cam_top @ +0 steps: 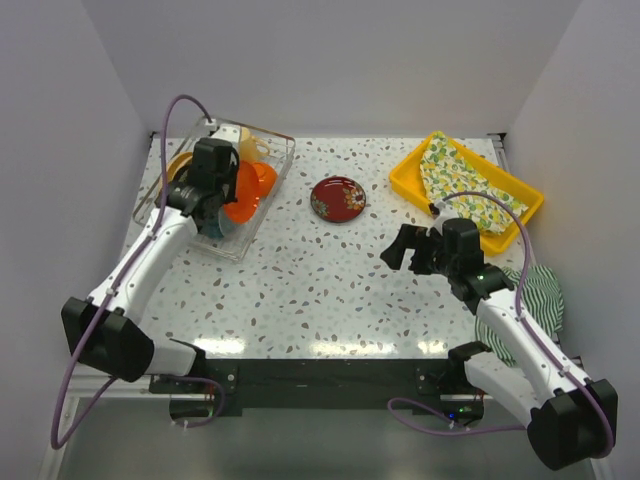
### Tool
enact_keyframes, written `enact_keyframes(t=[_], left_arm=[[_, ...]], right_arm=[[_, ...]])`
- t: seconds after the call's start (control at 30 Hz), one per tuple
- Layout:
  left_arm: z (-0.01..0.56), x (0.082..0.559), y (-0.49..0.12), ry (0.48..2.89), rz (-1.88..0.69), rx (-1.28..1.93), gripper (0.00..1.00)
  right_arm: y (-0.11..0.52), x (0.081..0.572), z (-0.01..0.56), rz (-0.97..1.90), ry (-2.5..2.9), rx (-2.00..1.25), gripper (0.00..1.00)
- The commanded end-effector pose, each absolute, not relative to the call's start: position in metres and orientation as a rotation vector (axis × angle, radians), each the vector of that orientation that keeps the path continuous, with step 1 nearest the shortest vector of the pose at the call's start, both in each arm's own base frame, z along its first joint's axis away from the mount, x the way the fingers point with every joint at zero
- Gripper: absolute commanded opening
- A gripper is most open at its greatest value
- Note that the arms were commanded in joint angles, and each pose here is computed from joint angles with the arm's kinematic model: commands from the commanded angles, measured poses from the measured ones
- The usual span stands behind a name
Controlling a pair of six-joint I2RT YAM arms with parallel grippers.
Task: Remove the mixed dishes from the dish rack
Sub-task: Pick up the plate from the dish rack.
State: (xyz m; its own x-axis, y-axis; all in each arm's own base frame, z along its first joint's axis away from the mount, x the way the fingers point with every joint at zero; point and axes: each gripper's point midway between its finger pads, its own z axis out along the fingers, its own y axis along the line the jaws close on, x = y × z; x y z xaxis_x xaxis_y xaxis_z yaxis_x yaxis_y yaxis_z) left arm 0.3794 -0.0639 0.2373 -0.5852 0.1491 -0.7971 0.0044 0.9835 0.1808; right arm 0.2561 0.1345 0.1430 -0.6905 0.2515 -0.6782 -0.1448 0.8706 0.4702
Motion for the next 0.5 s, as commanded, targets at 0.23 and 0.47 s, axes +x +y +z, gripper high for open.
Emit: enact_keyframes(t=[0.23, 0.47], left_arm=[[0.319, 0.342, -0.126, 1.945, -0.411, -0.001, 0.00], [0.310, 0.319, -0.171, 1.892, -0.791, -0.005, 0.00]], right_arm=[[0.183, 0.260, 0.200, 0.993, 2.058, -0.048, 0.98], [0.204, 0.257, 0.235, 1.163, 1.938, -0.103, 0.98]])
